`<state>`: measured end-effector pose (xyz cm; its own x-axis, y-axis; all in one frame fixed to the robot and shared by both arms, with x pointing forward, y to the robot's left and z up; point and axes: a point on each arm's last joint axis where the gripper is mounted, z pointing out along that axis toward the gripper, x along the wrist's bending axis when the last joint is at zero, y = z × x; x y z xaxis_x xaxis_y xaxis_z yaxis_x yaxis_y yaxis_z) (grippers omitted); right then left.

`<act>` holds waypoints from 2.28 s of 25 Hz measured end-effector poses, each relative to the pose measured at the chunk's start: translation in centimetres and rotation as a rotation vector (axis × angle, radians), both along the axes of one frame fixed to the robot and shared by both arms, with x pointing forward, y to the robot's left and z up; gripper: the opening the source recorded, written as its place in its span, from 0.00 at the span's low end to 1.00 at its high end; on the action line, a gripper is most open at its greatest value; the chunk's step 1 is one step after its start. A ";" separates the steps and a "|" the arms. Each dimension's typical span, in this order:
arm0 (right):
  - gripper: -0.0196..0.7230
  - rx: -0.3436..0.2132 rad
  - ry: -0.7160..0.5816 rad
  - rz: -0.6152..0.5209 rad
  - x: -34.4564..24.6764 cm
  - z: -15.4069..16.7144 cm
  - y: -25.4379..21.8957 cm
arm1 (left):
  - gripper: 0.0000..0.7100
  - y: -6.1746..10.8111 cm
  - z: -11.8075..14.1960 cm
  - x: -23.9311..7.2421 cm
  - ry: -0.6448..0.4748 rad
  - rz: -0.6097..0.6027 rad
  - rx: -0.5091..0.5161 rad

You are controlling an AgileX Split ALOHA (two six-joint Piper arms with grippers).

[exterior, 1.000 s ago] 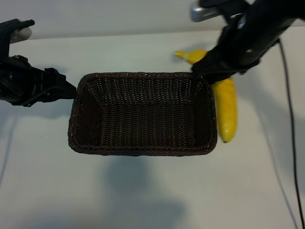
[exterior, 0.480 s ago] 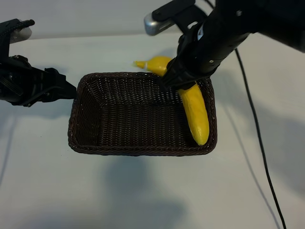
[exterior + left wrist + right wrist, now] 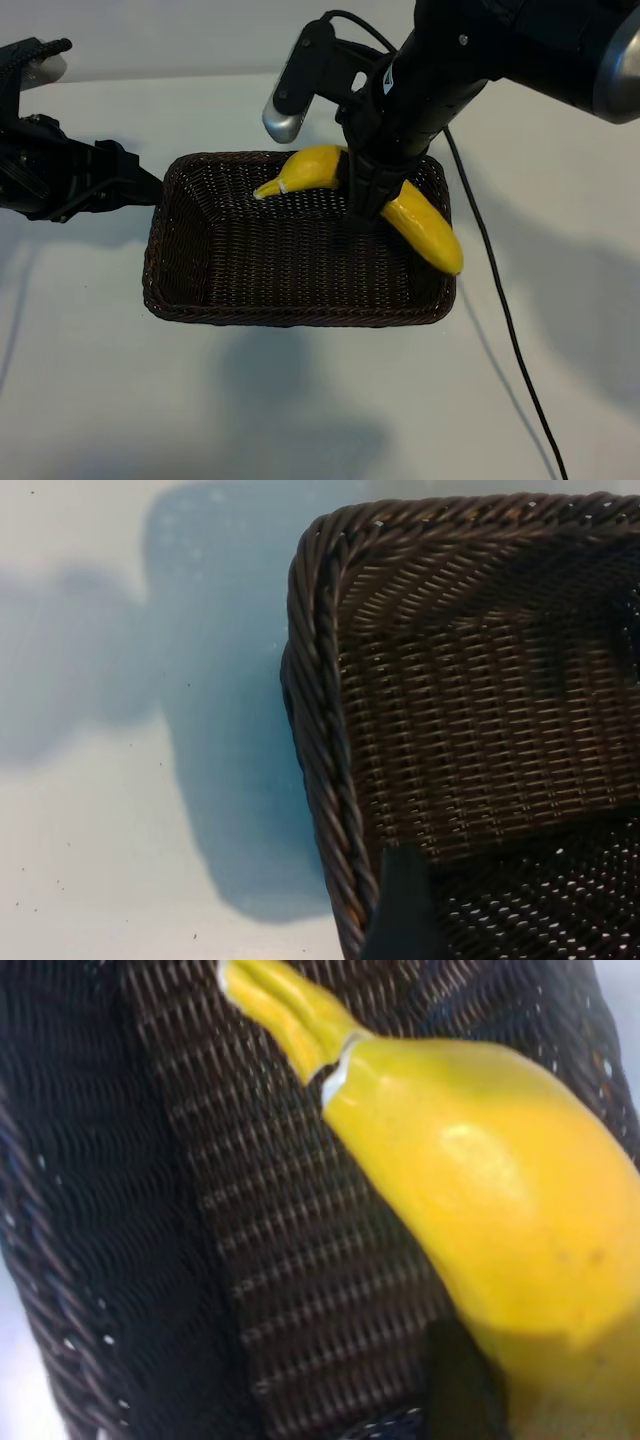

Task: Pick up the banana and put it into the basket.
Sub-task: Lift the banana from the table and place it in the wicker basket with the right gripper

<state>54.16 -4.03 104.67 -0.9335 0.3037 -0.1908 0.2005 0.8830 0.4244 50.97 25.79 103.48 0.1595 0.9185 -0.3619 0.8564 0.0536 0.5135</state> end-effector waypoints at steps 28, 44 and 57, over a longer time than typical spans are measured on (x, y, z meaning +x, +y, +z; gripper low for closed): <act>0.61 0.062 -0.010 0.244 -1.3 -3.2 4.7 | 0.84 0.0 0.0 0.0 -0.001 0.001 -0.002; 0.61 0.060 -0.004 0.225 -0.4 -5.7 5.4 | 0.84 0.0 0.0 0.0 -0.001 0.001 -0.002; 0.61 0.071 0.029 0.202 0.0 -7.7 6.0 | 0.84 0.0 0.0 0.0 -0.001 0.000 -0.002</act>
<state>54.15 1.94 97.00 -0.9816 0.1215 -0.1474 0.0357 0.8747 0.4833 50.98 25.78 103.49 0.1598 0.9179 -0.3631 0.8557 0.0546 0.5146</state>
